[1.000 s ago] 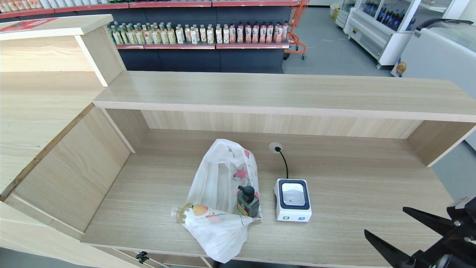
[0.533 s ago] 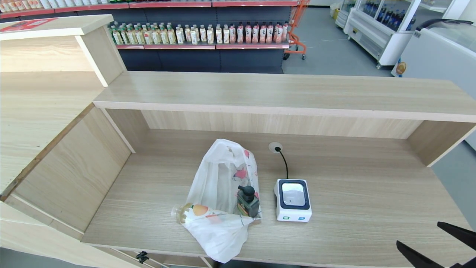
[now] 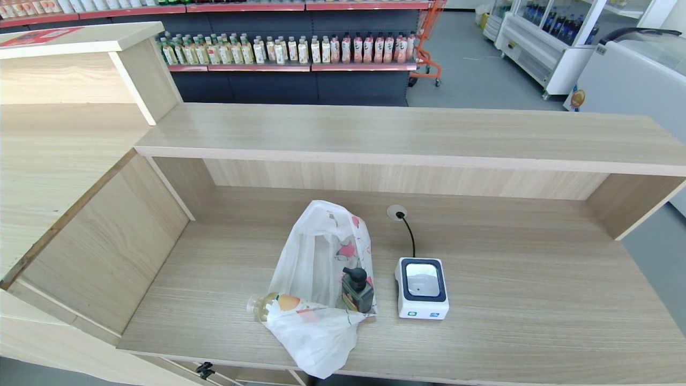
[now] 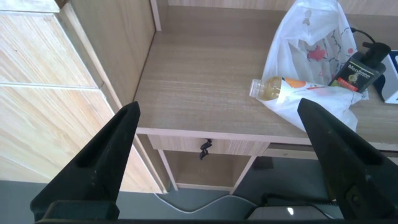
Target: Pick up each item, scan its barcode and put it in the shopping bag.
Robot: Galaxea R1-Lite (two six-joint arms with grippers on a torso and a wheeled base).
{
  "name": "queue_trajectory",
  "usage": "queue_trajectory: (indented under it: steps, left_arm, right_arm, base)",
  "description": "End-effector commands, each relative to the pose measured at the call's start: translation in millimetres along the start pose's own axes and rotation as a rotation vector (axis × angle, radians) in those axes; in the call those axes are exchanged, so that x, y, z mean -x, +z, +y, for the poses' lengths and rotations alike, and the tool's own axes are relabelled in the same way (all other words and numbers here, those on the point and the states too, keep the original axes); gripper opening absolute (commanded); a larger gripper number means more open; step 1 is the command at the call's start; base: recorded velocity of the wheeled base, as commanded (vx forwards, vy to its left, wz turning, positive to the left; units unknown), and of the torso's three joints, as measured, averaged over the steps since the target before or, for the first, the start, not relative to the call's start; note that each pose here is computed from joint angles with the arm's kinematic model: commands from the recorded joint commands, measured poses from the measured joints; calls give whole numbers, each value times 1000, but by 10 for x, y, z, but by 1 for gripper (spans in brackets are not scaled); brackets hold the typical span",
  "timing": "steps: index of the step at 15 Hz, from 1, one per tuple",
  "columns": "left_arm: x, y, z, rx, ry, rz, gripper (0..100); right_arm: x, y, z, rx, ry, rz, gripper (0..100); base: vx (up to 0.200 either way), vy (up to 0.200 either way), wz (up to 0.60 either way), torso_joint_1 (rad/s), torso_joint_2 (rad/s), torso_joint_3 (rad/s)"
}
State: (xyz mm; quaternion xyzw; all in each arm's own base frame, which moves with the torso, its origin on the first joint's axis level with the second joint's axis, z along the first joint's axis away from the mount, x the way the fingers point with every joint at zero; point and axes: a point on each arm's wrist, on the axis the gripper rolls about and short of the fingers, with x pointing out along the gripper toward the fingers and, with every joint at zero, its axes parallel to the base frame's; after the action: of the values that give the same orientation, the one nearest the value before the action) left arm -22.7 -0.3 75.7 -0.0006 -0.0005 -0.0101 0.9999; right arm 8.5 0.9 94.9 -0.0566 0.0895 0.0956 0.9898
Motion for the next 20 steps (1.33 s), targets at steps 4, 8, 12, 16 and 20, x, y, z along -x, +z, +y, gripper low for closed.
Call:
queue_trajectory:
  steps: [4, 8, 12, 16, 20]
  left_arm:
    - [0, 1, 0, 0, 0, 0, 100]
    - [0, 1, 0, 0, 0, 0, 100]
    - [0, 1, 0, 0, 0, 0, 100]
    - [0, 1, 0, 0, 0, 0, 100]
    - [0, 1, 0, 0, -1, 0, 100]
  right_arm:
    - [206, -189, 25, -33, 15, -123, 100]
    - [206, -189, 25, -39, 17, -123, 100]
    - [206, -189, 25, -39, 17, -123, 100]
    - [206, -190, 25, -44, 16, -122, 100]
    - [204, -209, 28, -57, 23, -103, 100]
  base:
    - [0, 0, 0, 0, 0, 0]
    - [0, 0, 0, 0, 0, 0]
    - [0, 0, 0, 0, 0, 0]
    - [0, 0, 0, 0, 0, 0]
    - [0, 0, 0, 0, 0, 0]
